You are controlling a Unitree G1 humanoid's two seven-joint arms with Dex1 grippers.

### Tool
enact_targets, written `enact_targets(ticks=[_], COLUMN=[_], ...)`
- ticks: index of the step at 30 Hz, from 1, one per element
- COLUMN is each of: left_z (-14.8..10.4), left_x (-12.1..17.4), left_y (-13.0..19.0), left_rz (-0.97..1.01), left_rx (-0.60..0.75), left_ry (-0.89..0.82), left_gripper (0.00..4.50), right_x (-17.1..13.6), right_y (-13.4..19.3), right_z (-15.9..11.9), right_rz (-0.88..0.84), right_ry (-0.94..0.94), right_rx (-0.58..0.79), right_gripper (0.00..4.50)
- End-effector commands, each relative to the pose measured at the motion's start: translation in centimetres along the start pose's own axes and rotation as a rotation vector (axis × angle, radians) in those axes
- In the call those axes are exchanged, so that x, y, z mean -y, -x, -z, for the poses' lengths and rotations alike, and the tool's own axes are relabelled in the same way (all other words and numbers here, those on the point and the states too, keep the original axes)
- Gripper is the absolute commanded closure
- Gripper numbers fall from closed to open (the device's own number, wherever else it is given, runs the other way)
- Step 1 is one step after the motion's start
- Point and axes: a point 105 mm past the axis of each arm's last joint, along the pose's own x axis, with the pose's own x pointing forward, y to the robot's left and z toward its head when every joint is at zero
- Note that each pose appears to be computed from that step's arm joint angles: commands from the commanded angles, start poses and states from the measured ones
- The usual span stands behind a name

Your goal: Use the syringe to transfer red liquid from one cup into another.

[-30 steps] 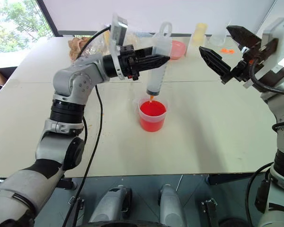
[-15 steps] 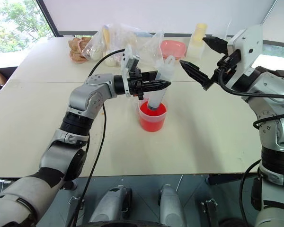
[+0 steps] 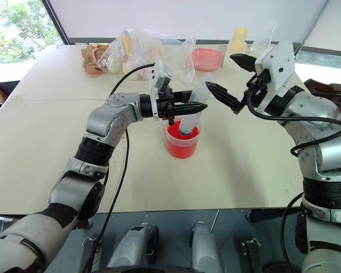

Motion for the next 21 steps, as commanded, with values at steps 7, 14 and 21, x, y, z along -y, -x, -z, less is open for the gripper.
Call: enact_targets(ticks=[7, 14, 21], left_z=[-0.9, -0.9, -0.8], left_x=[0.5, 0.6, 0.6], left_y=[-0.2, -0.2, -0.3], left_rz=[0.017, 0.016, 0.017], left_rx=[0.021, 0.027, 0.026], left_ry=[-0.055, -0.054, -0.055], left_gripper=[3.09, 3.09, 3.09], right_x=[0.5, 0.9, 1.1], right_y=[-0.9, -0.8, -0.9], right_z=[-1.1, -2.0, -2.2], right_rz=[0.004, 0.017, 0.03], right_ry=[0.081, 0.085, 0.092], right_rx=[0.066, 0.099, 0.106], right_gripper=[2.98, 4.46, 4.46])
